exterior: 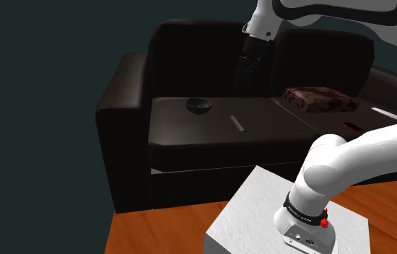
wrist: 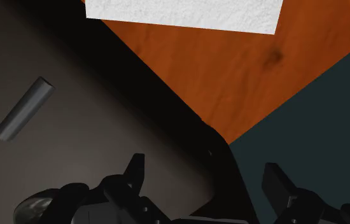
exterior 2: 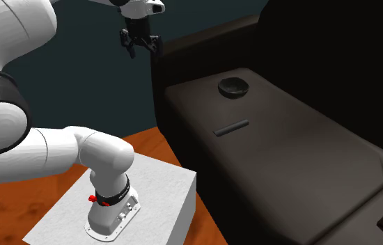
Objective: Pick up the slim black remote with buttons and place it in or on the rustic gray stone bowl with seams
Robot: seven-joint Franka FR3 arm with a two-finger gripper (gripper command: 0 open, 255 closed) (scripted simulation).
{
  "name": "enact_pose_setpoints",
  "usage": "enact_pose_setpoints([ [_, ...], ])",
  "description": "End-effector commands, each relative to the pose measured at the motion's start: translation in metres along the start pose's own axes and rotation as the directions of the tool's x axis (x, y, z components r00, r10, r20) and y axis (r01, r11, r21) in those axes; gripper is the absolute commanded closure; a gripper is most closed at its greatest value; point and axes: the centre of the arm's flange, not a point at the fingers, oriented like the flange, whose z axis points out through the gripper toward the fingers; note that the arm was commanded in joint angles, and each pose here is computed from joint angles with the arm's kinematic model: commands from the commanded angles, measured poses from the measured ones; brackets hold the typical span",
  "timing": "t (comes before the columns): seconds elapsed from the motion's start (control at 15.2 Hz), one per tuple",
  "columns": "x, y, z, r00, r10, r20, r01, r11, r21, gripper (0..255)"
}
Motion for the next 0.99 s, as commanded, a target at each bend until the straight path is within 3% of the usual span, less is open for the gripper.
enact_pose_setpoints([
  [0.0, 0.0, 0.0, 0.0, 1.0, 0.0, 0.0, 0.0, 1.0, 0.0, 0],
  [0.46, 0.038, 0.064, 0.055, 0.986, 0.164, 0.014, -0.163, 0.986, -0.013, 0],
  [0.92, 0.064, 0.133, 0.109, 0.946, 0.323, 0.025, -0.322, 0.946, -0.028, 0],
])
